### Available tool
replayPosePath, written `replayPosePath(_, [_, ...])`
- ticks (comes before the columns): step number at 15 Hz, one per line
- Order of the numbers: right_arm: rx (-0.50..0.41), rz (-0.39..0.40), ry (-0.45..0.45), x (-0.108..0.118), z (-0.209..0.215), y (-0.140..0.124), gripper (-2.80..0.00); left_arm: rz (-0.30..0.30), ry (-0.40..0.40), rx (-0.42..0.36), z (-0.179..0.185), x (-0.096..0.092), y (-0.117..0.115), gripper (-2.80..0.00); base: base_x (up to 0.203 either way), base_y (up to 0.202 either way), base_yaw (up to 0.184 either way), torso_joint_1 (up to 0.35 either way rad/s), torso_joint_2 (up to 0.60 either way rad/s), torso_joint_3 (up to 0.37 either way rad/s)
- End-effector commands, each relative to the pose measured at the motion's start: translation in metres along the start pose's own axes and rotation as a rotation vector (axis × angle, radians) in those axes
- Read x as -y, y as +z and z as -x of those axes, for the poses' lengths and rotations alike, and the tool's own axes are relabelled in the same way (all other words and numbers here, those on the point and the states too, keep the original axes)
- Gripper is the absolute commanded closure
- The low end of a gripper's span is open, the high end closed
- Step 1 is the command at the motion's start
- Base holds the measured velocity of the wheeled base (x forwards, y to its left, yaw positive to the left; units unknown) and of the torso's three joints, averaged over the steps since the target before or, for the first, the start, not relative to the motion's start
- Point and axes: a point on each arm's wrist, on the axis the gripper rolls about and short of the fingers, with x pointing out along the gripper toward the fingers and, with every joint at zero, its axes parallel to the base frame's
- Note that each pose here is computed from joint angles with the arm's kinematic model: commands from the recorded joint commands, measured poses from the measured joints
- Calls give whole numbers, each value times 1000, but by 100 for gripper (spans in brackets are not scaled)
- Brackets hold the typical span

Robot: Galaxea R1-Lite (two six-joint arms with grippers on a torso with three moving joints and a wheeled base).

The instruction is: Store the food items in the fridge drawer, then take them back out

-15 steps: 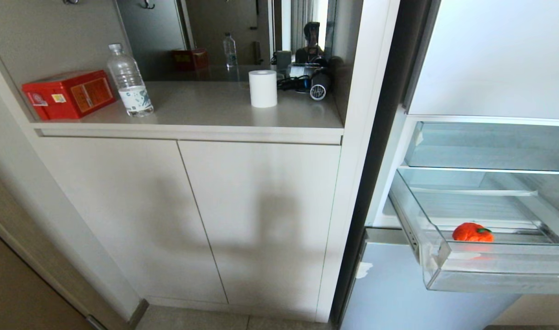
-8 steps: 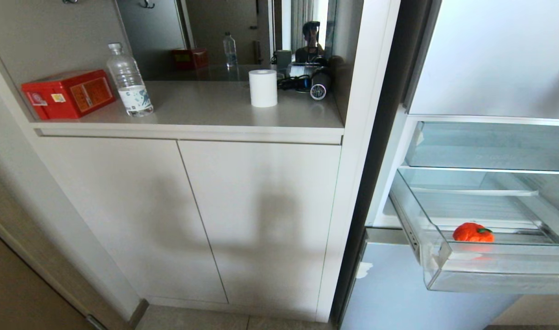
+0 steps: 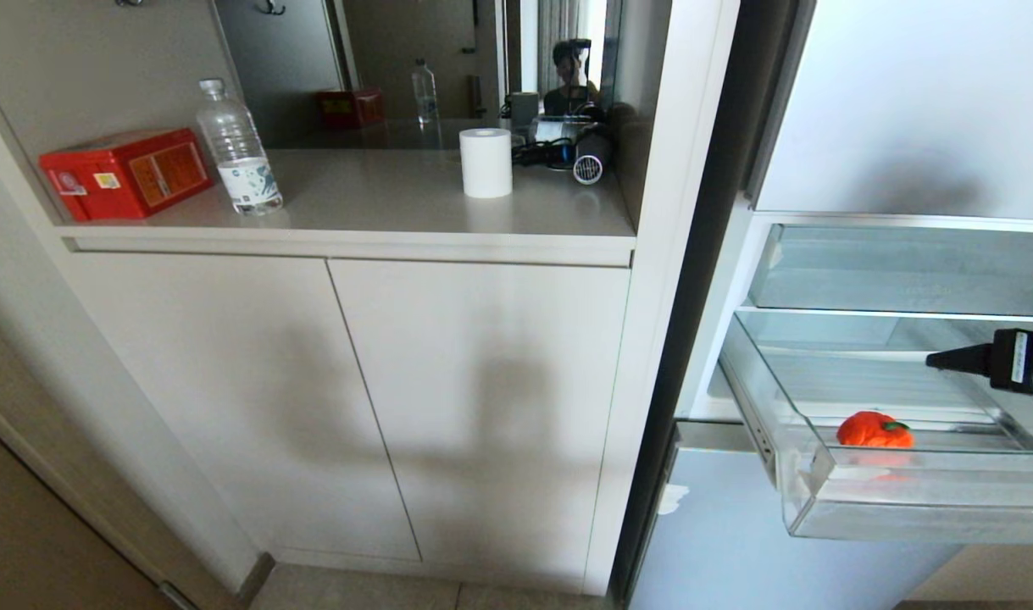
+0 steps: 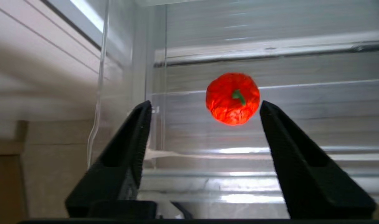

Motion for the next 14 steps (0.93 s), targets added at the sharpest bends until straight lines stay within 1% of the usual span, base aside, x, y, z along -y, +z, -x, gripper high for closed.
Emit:
replayPosePath(1, [-34,9,-23,-1,-21,4,-280,0,1,-2,0,0,0,0,0,0,0,0,0,0])
replayPosePath(3, [-68,35,-74,3,-44,6,-280,2,1,-2,0,0,0,0,0,0,0,0,0,0])
replayPosePath(5, [-89,65,-103,4,-64,10,-280,0,1,-2,0,0,0,0,0,0,0,0,0,0])
replayPosePath(7, [-119,73,-134,6,-82,8,-280,0,1,-2,0,0,0,0,0,0,0,0,0,0])
replayPosePath(9, [-148,86,-130,4,-99,6,-280,0,1,-2,0,0,0,0,0,0,0,0,0,0])
replayPosePath(11, [-186,118,-165,0,-118,1,-280,0,1,-2,0,0,0,0,0,0,0,0,0,0])
replayPosePath(14, [-227,138,-176,-1,-138,-7,-280,0,1,-2,0,0,0,0,0,0,0,0,0,0])
